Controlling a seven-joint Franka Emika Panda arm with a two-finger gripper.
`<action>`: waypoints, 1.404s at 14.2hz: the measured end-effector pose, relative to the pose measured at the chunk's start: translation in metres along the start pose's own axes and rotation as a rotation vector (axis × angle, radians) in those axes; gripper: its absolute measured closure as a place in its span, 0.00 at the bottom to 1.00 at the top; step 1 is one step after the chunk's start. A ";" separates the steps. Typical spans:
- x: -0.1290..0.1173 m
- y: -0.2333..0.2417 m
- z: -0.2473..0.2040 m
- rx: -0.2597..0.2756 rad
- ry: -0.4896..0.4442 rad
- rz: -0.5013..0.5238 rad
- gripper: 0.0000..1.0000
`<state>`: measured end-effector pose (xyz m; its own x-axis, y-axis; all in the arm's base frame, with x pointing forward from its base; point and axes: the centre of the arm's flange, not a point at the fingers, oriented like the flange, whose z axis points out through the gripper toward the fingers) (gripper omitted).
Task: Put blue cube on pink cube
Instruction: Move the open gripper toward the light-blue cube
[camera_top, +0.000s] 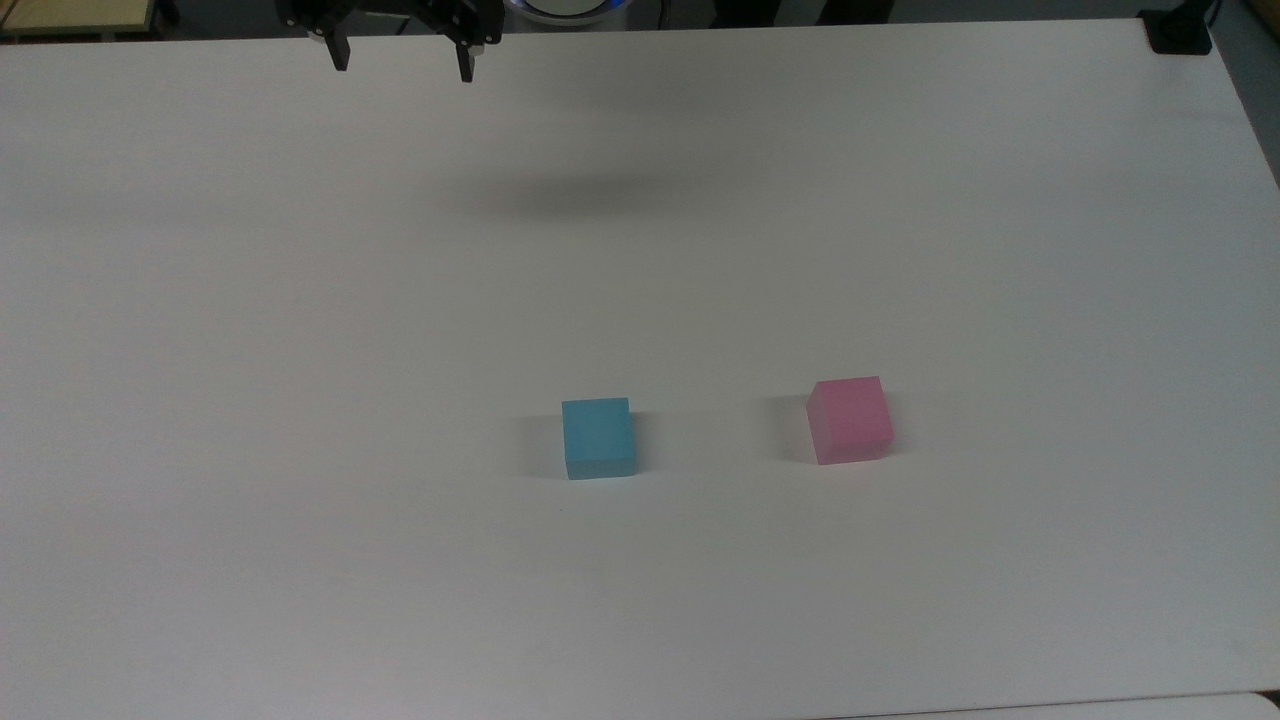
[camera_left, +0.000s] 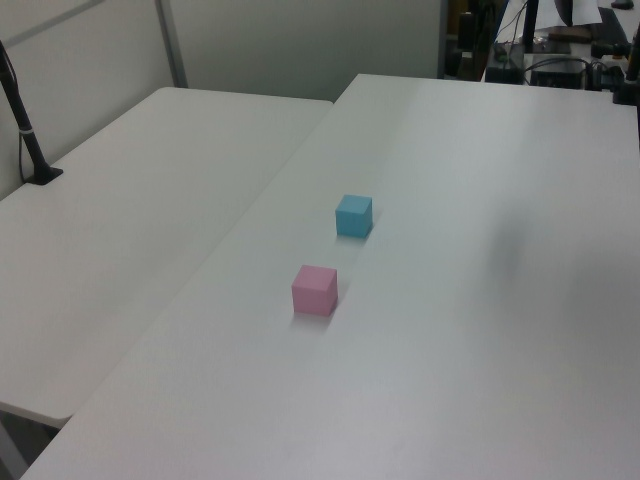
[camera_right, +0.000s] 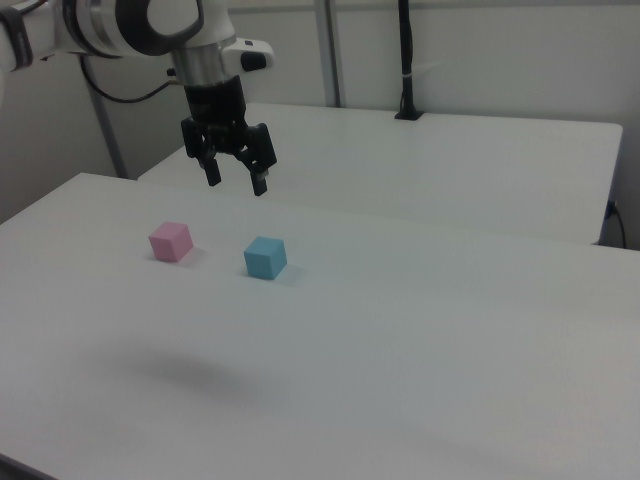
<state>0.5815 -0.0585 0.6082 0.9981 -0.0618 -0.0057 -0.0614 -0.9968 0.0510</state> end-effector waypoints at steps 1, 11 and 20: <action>0.000 -0.001 0.000 0.001 0.001 0.036 0.00; 0.015 -0.007 0.022 0.003 0.001 -0.033 0.00; 0.056 -0.002 0.057 0.001 0.122 -0.026 0.00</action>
<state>0.6374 -0.0631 0.5510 0.9930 -0.0289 0.1141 -0.0350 -0.9981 0.0516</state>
